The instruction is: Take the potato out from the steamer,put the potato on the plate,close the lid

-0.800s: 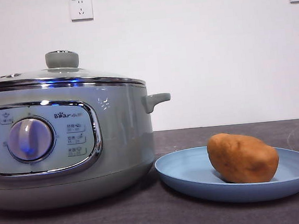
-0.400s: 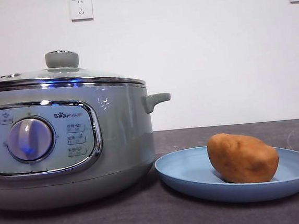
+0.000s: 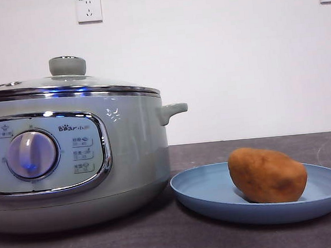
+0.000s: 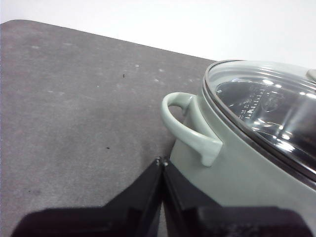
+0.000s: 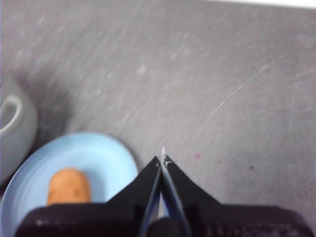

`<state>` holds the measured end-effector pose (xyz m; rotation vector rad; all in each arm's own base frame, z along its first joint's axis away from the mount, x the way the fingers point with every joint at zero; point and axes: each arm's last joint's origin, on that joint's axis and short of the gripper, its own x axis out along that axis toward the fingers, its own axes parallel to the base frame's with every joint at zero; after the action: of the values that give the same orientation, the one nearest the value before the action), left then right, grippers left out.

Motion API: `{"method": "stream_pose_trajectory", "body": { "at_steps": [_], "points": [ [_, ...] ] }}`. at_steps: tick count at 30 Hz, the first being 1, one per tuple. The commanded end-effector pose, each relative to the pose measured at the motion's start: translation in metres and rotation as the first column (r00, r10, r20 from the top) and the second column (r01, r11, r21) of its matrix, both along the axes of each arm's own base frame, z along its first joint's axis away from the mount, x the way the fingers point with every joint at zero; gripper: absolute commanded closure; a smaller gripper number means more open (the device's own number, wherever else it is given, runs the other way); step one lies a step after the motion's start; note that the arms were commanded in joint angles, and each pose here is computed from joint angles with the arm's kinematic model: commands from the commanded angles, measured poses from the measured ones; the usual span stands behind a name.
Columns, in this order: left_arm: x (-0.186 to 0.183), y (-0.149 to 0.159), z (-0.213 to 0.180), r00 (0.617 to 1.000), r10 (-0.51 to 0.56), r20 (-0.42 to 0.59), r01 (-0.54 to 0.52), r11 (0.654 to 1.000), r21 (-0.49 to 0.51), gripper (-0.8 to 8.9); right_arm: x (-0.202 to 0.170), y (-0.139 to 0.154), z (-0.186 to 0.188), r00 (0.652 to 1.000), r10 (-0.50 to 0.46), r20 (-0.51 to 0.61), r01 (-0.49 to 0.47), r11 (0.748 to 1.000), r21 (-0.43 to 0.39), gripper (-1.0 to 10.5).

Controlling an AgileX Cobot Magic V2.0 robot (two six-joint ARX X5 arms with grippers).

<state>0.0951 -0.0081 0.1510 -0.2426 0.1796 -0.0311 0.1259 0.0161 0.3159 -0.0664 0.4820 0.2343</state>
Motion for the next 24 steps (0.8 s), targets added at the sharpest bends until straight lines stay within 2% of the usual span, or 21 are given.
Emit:
{"method": "stream_pose_trajectory", "body": {
  "at_steps": [1,4,7,10,16,24],
  "points": [
    [0.001,0.0,-0.004,1.0,0.005,-0.005,-0.005,1.0,0.002,8.17,0.0,-0.004,-0.023,0.994,-0.019,0.11,0.016,0.999,0.03,9.5],
    [0.001,0.0,-0.004,1.0,0.005,-0.005,-0.005,1.0,0.002,8.17,-0.005,-0.005,-0.058,0.972,-0.03,0.232,0.016,0.998,0.065,9.5],
    [0.001,0.0,-0.004,1.0,0.006,-0.005,-0.006,1.0,0.002,8.17,-0.011,-0.005,-0.092,0.959,-0.061,0.277,0.024,0.991,0.135,9.5],
    [0.001,0.0,-0.004,1.0,0.006,-0.005,-0.006,1.0,0.002,8.17,-0.014,-0.005,-0.111,0.95,-0.071,0.304,0.021,0.986,0.166,9.5],
    [0.001,0.0,-0.004,1.0,0.006,-0.005,-0.006,1.0,0.002,8.17,-0.019,-0.005,-0.14,0.947,-0.088,0.309,0.024,0.979,0.204,9.5],
    [0.001,0.0,-0.004,1.0,0.006,-0.005,-0.006,1.0,0.002,8.17,-0.024,-0.005,-0.16,0.944,-0.099,0.316,0.025,0.973,0.23,9.5]
  ]
}}
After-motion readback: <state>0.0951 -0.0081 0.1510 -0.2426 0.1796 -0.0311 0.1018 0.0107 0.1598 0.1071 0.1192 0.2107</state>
